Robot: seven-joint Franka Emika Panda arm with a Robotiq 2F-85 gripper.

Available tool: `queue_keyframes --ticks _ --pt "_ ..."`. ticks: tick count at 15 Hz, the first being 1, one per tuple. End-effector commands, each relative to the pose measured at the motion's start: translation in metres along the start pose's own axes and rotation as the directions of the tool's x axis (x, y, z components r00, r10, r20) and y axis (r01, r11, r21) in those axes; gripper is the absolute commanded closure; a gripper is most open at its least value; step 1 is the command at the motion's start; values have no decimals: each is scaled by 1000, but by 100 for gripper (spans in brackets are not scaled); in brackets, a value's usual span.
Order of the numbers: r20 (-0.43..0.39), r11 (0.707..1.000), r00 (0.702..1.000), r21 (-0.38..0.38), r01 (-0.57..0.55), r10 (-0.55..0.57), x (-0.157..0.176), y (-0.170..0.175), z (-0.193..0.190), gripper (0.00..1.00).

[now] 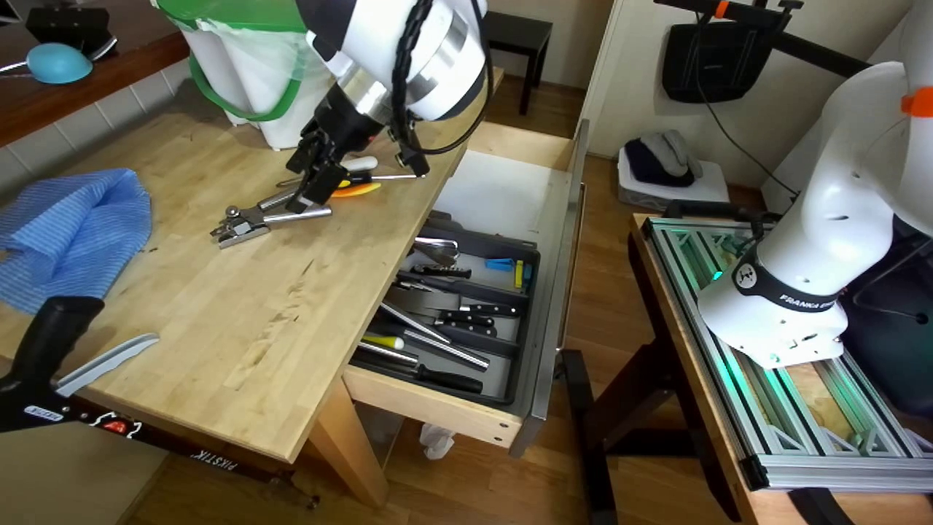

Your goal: Remove the can opener from the open drawer.

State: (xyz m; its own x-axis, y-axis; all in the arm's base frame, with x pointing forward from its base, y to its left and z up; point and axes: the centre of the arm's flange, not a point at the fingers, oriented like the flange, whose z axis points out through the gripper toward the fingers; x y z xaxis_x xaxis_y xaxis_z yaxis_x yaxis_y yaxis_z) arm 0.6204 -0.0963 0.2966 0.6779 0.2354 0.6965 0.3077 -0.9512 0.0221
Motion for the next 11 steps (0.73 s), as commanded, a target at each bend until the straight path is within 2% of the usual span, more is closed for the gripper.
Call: queue_keyframes --ticks 1,5,6,7,8,11 --pt "144 994 984 -65 -93 102 13 -19 -85 0" --pt "241 971 957 -213 -109 160 -23 -16 -138 0" --pt "296 977 940 -173 -123 170 -32 -15 -149 0" --pt "194 979 972 -176 -102 136 -69 1 -90 0" --pt "210 977 966 -180 -112 149 -80 1 -95 0" --pt "197 979 971 -177 -103 138 -71 1 -94 0"
